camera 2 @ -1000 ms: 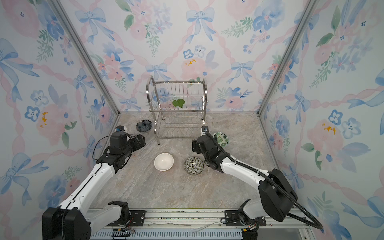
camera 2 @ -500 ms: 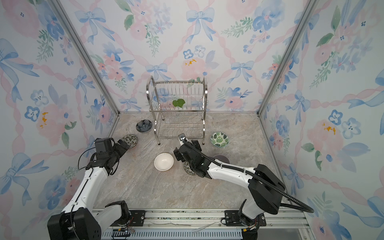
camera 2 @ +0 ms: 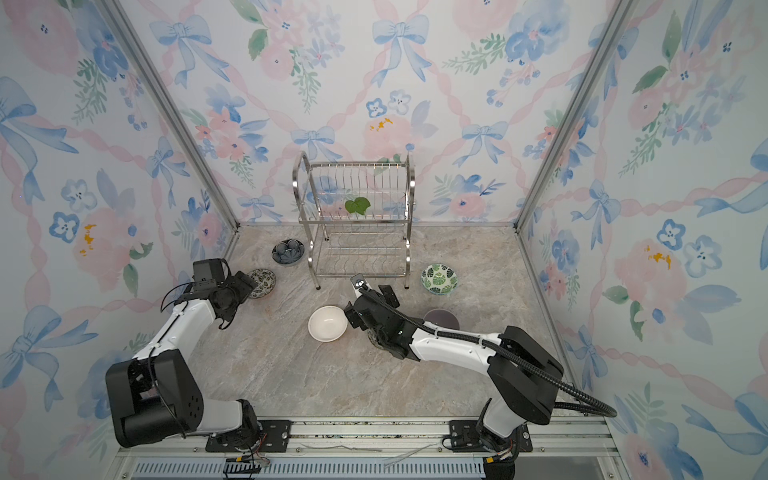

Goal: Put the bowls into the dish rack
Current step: 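Lower the left gripper onto the rim of the pink-sided floral bowl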

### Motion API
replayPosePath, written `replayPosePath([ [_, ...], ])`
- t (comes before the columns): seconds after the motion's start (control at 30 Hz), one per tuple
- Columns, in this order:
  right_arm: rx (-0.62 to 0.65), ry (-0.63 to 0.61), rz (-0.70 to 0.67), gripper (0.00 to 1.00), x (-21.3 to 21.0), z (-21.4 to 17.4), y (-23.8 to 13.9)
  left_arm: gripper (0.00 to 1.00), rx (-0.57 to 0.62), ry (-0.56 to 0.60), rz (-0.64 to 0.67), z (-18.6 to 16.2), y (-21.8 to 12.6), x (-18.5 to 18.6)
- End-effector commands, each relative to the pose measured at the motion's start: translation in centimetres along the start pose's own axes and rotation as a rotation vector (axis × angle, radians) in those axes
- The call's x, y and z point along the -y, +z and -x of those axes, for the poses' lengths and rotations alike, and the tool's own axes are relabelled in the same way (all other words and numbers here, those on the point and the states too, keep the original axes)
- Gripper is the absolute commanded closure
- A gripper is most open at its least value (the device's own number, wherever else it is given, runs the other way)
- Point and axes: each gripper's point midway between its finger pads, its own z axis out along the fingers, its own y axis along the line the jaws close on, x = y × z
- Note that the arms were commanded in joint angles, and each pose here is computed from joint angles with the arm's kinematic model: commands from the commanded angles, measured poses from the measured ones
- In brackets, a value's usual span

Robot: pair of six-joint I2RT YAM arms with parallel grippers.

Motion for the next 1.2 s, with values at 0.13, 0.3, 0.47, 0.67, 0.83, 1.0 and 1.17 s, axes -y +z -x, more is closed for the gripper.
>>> replayPosePath([
  [0.13,0.044,0.037,0.005,0.04,0.8,1.1,-1.6,0.34,-0.101,-0.071,0.038,-0.2,3.0,-1.1],
  [0.3,0.044,0.071,-0.006,0.03,1.8,1.1,-1.6,0.35,-0.101,-0.071,0.077,0.0,3.8,-2.2],
  [0.47,0.036,0.094,-0.006,0.03,2.2,0.9,-1.4,0.38,-0.126,-0.047,0.069,0.0,4.7,-1.9],
  [0.67,0.030,0.112,-0.015,0.03,2.7,0.6,-1.2,0.58,-0.198,-0.025,0.080,-1.3,6.6,-2.4],
  [0.83,0.018,0.121,-0.016,0.03,2.9,0.3,-0.8,0.63,-0.167,-0.033,0.108,-0.9,6.4,-2.9],
  [1.0,0.005,0.121,-0.019,0.04,2.9,-0.1,-0.4,0.81,-0.151,-0.003,0.088,-0.7,5.4,-2.6],
  [1.17,-0.010,0.141,-0.020,0.03,3.0,-0.4,-0.1,0.83,-0.130,0.014,0.071,-0.7,4.2,-2.4],
])
